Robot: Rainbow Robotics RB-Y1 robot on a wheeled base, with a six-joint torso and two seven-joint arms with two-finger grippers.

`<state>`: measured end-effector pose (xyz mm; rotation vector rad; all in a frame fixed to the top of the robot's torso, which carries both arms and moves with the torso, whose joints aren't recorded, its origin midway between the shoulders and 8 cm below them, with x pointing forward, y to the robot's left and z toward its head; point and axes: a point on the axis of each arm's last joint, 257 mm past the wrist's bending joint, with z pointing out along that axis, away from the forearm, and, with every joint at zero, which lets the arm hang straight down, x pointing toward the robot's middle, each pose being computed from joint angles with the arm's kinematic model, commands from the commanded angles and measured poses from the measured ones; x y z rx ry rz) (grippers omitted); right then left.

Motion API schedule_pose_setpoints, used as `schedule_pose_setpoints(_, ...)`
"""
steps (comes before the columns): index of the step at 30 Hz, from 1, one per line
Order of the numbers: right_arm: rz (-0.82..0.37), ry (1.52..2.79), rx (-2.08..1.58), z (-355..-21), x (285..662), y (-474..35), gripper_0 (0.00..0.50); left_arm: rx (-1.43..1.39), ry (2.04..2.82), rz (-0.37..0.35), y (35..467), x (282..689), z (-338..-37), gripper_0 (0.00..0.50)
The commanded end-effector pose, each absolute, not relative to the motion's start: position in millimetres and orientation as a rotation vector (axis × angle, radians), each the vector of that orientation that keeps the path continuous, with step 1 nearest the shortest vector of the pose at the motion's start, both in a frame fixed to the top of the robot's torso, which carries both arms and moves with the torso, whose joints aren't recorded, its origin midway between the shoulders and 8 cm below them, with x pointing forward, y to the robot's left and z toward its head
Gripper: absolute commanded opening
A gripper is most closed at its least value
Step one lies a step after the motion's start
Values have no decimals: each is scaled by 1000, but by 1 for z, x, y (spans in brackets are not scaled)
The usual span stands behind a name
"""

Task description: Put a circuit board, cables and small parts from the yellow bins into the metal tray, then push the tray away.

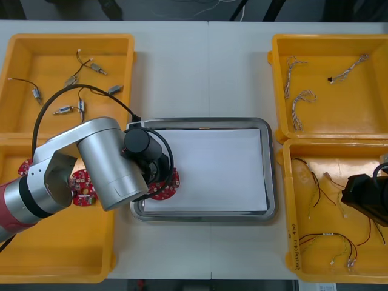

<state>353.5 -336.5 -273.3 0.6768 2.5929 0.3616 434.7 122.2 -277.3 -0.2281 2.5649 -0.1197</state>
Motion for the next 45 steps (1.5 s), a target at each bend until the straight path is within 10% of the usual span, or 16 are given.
schedule_pose_setpoints(1, 370, 2578, 632, -264, 357, -325, 0, -279, 2528, -210, 94, 437, -265, 0)
schedule_pose_setpoints(4, 369, 2579, 630, -264, 357, -325, 91, -274, 2525, -210, 91, 436, -268, 0)
schedule_pose_setpoints(5, 369, 2576, 630, -264, 358, -326, 228, -275, 2525, -212, 91, 435, -269, 0)
schedule_pose_setpoints(6, 369, 2576, 630, -264, 358, -326, 228, -275, 2525, -212, 91, 435, -269, 0)
schedule_pose_setpoints(8, 362, 2575, 631, -263, 358, -329, 417, -280, 2525, -218, 89, 434, -269, 0)
schedule_pose_setpoints(11, 348, 2567, 619, -258, 359, -334, 496, -288, 2525, -221, 88, 433, -270, 0)
schedule_pose_setpoints(15, 364, 2566, 602, -250, 358, -338, 500, -295, 2519, -224, 87, 434, -269, 14)
schedule_pose_setpoints(20, 369, 2571, 561, -240, 357, -344, 500, -308, 2510, -225, 88, 436, -268, 500)
schedule_pose_setpoints(45, -157, 2545, -466, -210, 378, -390, 500, -399, 2517, -253, 111, 431, -194, 500)
